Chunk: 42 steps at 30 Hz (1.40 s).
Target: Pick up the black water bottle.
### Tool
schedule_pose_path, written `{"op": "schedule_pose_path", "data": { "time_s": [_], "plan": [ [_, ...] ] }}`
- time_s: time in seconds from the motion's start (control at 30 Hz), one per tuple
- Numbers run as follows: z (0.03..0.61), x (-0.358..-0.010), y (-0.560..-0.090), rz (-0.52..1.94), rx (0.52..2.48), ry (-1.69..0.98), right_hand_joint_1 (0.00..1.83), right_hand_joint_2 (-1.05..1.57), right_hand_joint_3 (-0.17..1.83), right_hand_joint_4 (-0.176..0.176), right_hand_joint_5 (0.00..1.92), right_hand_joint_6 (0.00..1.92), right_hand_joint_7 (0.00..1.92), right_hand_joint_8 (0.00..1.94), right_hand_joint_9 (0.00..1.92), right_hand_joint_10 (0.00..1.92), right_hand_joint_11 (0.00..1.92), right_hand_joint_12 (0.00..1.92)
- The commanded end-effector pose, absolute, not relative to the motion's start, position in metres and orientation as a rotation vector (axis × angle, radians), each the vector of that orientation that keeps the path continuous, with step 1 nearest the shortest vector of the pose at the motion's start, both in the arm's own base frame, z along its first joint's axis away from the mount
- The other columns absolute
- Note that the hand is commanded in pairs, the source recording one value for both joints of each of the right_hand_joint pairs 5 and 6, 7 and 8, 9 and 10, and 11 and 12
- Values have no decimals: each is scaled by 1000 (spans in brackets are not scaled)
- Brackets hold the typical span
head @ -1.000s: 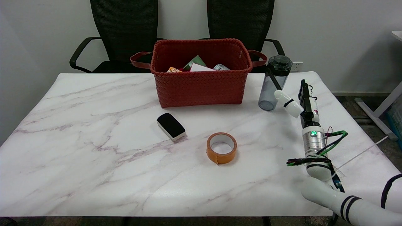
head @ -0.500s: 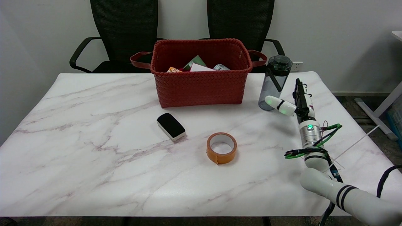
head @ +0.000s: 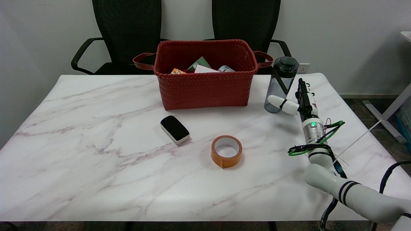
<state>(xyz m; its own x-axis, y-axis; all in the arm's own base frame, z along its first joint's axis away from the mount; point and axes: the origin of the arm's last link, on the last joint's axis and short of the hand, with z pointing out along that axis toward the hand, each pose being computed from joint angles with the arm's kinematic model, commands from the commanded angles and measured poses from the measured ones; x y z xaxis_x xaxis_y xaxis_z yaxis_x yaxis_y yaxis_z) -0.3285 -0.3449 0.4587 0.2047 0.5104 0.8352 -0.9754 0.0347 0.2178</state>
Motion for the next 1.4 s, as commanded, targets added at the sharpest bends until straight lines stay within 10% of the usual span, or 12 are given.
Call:
{"op": "schedule_pose_path", "data": {
  "time_s": [0.03, 1.4],
  "plan": [
    [459, -322, -368, 1256, 923, -670, 1118, 439, -175, 0, 0, 0, 0, 0, 0, 0, 86, 86],
    [452, -329, -388, 1374, 798, -742, 1060, 493, -175, 0, 0, 0, 0, 0, 0, 0, 108, 108]
  ]
}}
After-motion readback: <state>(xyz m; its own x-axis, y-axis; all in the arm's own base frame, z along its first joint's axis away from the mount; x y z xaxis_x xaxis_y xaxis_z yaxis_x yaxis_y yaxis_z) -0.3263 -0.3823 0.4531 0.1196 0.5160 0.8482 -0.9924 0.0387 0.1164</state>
